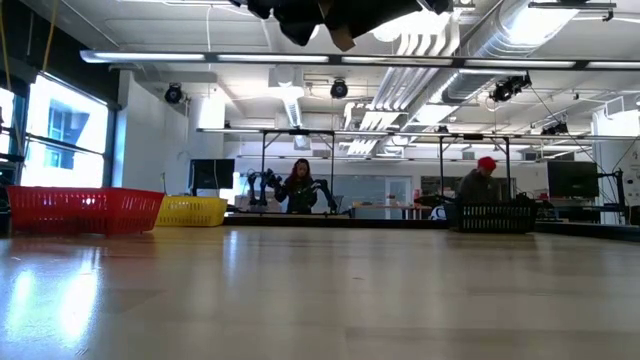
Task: Sort & place blocks by color
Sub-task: Put the brown block into the yellow bin
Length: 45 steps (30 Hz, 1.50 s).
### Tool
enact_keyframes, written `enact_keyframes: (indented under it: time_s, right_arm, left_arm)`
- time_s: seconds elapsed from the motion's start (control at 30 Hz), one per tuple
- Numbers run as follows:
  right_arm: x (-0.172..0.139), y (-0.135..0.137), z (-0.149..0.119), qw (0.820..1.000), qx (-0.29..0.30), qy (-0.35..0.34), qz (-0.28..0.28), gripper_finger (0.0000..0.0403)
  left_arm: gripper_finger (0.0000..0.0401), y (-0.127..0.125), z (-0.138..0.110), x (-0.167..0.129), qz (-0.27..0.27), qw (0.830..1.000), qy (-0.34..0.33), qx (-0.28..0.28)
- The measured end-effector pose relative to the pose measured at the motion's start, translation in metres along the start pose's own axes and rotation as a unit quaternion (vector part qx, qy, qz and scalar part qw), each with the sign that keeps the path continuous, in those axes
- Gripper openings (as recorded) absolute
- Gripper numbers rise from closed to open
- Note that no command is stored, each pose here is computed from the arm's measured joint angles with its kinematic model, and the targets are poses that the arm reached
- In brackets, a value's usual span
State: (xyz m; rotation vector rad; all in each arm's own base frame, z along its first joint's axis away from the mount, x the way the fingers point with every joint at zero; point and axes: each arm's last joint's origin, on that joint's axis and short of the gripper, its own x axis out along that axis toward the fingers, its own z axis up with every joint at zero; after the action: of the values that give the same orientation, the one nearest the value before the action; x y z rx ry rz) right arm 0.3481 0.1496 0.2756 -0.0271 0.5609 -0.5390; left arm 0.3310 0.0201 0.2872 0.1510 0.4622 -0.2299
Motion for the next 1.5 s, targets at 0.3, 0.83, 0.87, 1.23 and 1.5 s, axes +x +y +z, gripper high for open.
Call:
enact_keyframes:
  time_s: [0.3,0.83,0.87,1.23,1.5]
  right_arm:
    - [0.0,0.0,0.0,1.0,-0.002,0.002,0.005,0.0206]
    - [0.004,-0.004,0.001,1.0,-0.002,0.009,0.0,0.0253]
    - [0.005,-0.004,0.001,1.0,-0.002,0.01,0.0,0.0253]
    - [0.008,-0.006,0.002,1.0,-0.002,0.013,-0.001,0.0254]
    - [0.008,-0.006,0.002,1.0,0.002,0.013,-0.001,0.0254]
  left_arm:
    - [0.0103,0.004,-0.014,-0.004,0.009,0.997,0.072,0.01]
    - [0.0108,0.055,-0.047,-0.124,0.258,0.921,0.285,-0.055]
    - [0.0108,0.06,-0.049,-0.13,0.28,0.913,0.291,-0.057]
    - [0.0108,0.124,-0.097,-0.167,0.402,0.817,0.391,-0.137]
    - [0.0109,0.159,-0.144,-0.167,0.398,0.767,0.464,-0.195]
